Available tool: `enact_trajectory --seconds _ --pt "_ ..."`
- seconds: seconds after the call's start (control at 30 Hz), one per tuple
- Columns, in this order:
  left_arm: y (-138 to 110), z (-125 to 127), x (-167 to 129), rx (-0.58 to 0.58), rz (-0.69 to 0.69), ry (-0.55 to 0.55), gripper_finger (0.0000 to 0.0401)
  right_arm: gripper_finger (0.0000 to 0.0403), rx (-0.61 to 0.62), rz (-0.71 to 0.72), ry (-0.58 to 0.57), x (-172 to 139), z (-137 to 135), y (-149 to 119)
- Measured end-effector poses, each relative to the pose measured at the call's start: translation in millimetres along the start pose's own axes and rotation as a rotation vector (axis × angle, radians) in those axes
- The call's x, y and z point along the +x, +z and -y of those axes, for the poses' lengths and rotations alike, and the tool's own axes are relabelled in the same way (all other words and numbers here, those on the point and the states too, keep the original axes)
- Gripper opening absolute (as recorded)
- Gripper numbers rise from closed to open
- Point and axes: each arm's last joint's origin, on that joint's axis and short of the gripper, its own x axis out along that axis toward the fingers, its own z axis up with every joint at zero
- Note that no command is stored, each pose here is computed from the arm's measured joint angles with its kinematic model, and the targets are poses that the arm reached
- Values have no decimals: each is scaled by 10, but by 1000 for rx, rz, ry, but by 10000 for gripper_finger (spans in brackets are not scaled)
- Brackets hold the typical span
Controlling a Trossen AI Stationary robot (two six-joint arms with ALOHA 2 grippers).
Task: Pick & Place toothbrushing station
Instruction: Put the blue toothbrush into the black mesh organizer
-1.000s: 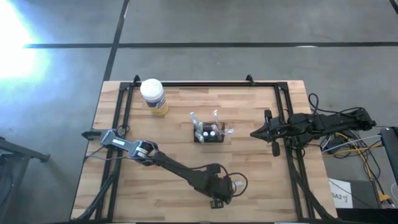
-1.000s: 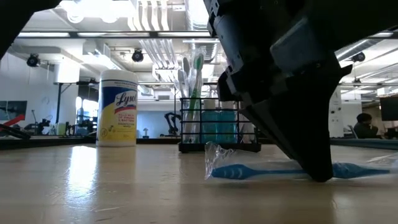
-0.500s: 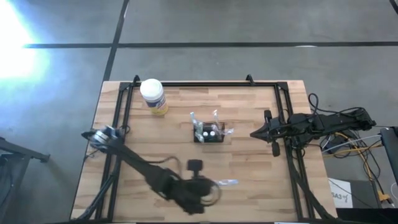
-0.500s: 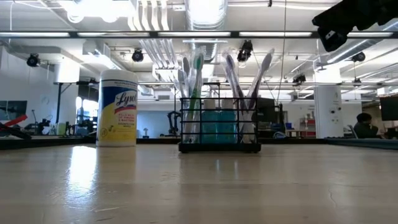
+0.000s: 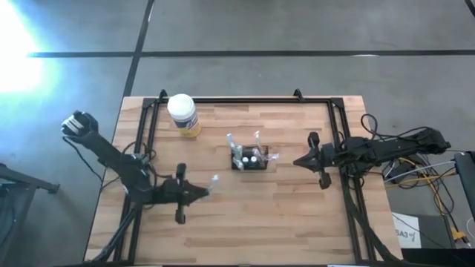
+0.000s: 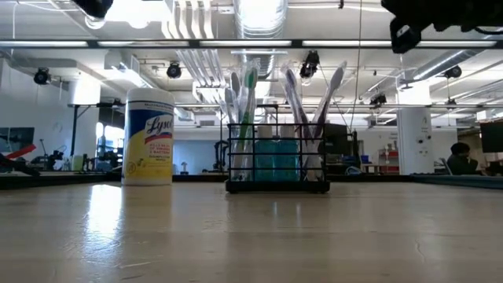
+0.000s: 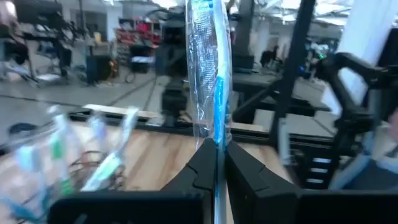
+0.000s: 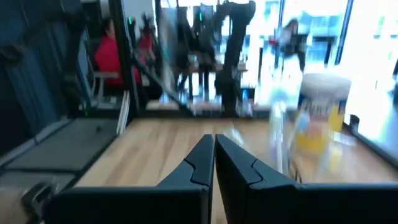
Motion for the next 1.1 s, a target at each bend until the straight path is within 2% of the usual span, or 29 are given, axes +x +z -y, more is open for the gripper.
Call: enact_trajectory --seconds 0.13,0.2,0.27,0.5,0.6,0.87,1.0,1.1 --pt "-239 -233 -132 45 55 -6 18 13 -64 108 6 86 -6 14" --pt "-226 -291 -160 51 102 -27 18 13 -96 148 6 124 -8 19" --pt "-290 -345 -165 104 81 -27 18 13 -120 182 4 174 -11 34" --pt "-283 -351 -104 279 65 -65 18 13 -150 197 -6 407 -13 -61" --pt "-243 -379 -64 287 79 -43 18 19 -152 170 -6 522 -11 -148" --pt "-159 -465 74 305 83 -38 18 96 -140 93 -6 949 -30 -150" --pt "-96 -437 160 341 43 -127 18 132 -96 95 -3 1232 -52 -40" --pt "-5 -404 224 362 21 -138 18 155 -120 115 -4 1453 -70 74"
